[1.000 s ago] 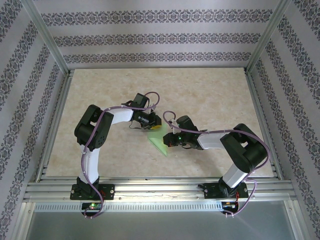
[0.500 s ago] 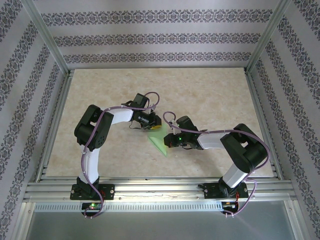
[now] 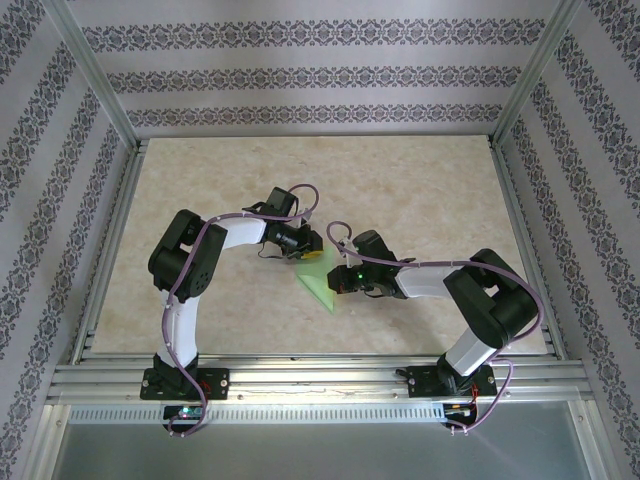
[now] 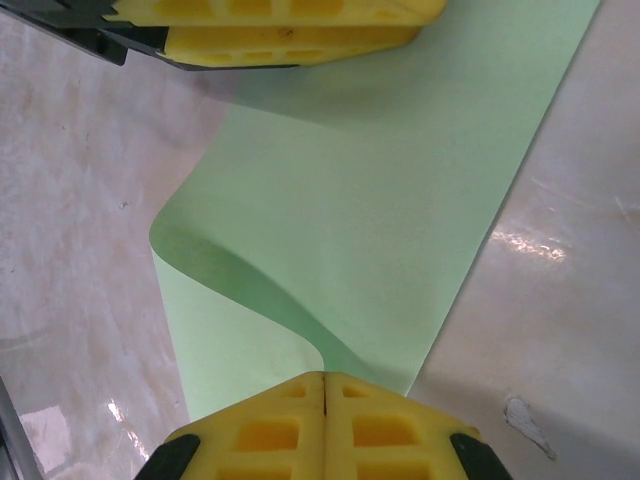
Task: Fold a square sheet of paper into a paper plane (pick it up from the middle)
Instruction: Third fold the triangle at the center of the table.
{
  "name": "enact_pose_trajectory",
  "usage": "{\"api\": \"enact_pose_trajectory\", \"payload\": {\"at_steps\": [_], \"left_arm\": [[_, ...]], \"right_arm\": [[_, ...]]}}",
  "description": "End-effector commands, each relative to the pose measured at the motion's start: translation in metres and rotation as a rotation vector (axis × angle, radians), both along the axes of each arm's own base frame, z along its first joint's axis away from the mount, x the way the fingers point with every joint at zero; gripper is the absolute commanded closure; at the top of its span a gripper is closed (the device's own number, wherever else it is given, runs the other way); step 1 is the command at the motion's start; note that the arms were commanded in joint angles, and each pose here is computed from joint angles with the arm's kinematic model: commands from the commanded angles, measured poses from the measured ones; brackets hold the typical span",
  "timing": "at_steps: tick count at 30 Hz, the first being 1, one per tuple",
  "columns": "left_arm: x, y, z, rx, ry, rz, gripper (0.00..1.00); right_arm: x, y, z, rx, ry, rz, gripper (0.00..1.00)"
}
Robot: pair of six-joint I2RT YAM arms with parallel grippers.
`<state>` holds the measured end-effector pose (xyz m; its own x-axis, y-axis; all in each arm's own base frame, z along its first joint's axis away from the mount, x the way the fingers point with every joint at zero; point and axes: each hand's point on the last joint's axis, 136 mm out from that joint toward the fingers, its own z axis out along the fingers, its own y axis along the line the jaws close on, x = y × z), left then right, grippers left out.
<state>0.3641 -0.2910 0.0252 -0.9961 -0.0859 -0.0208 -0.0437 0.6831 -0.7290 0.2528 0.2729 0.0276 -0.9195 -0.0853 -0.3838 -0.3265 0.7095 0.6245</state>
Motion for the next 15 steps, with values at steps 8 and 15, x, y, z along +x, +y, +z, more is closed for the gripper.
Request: {"api": "enact_pose_trajectory", "payload": {"at_steps": [8,15], "left_arm": [[-0.0093,0.0088,-0.0096,0.025,0.056,0.017,0.78],[-0.0108,0.0096,-0.0109,0.026,0.06,0.017,0.78]], "right_arm": [[0.0063,0.0007,0.0019,-0.017,-0.015,0.018,1.0],[0.0077,-0.0013,-0.001,-0.039,-0.013,0.017,1.0]]}}
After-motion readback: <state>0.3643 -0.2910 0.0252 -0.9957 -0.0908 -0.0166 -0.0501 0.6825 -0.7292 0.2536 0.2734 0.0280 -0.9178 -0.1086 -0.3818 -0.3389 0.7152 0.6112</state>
